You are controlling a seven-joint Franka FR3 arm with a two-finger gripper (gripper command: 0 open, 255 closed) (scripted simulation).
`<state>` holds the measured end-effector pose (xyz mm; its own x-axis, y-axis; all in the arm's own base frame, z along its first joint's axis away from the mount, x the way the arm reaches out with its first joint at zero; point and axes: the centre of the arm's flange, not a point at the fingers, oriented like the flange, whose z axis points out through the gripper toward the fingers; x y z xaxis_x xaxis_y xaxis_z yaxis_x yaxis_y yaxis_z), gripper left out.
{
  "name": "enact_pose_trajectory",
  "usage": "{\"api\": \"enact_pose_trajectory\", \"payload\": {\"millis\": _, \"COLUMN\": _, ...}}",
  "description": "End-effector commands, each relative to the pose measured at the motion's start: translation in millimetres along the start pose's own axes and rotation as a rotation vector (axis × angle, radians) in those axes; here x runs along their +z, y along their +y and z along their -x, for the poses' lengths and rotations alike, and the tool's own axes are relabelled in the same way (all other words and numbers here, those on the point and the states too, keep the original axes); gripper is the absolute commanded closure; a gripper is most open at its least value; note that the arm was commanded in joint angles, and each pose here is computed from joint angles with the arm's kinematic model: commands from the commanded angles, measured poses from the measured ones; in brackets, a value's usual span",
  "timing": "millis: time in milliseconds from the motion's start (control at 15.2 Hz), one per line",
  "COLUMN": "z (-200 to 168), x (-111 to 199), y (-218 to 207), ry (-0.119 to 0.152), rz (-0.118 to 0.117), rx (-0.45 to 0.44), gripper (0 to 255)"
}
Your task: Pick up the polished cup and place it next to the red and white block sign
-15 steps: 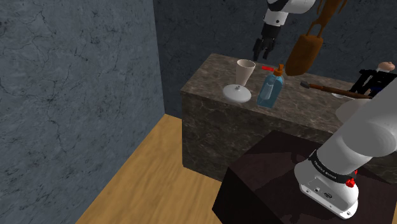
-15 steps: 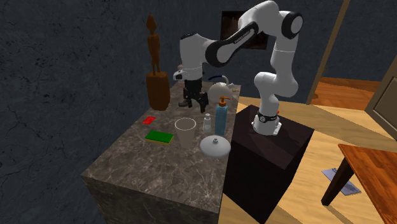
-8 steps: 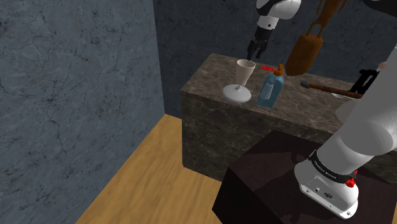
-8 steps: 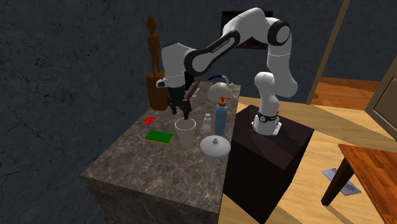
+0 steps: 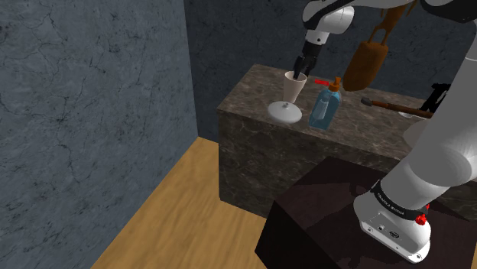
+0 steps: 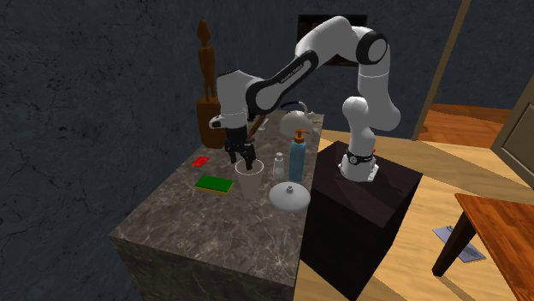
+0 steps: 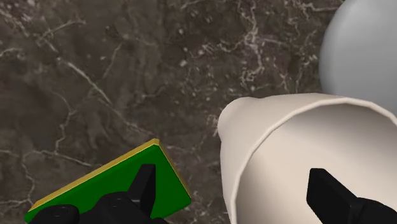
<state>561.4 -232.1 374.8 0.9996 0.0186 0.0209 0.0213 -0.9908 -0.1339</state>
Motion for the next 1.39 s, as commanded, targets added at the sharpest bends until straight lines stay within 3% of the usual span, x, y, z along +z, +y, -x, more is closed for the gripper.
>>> {"api": "enact_pose_trajectory", "payload": {"millis": 0, "z": 0.2, "x": 4.6, "y": 0.5, "ry": 0.0, "rz": 0.0, "rx": 0.0, "gripper": 0}}
{"api": "enact_pose_trajectory", "payload": {"millis": 396, "z": 0.2, "x": 4.6, "y": 0.5, "ry": 0.0, "rz": 0.0, "rx": 0.0, "gripper": 0}}
{"api": "enact_pose_trajectory", "payload": {"millis": 462, "z": 0.2, "x": 4.6, "y": 0.5, "ry": 0.0, "rz": 0.0, "rx": 0.0, "gripper": 255}}
{"api": "enact_pose_trajectory", "payload": {"millis": 1056, "z": 0.2, "x": 4.6, "y": 0.5, "ry": 0.0, "rz": 0.0, "rx": 0.0, "gripper": 255}}
{"api": "enact_pose_trajectory", "payload": {"millis": 1320, "z": -0.3, "x": -16.3, "y": -2.3, "ry": 0.0, "rz": 0.0, "rx": 0.0, "gripper": 255}}
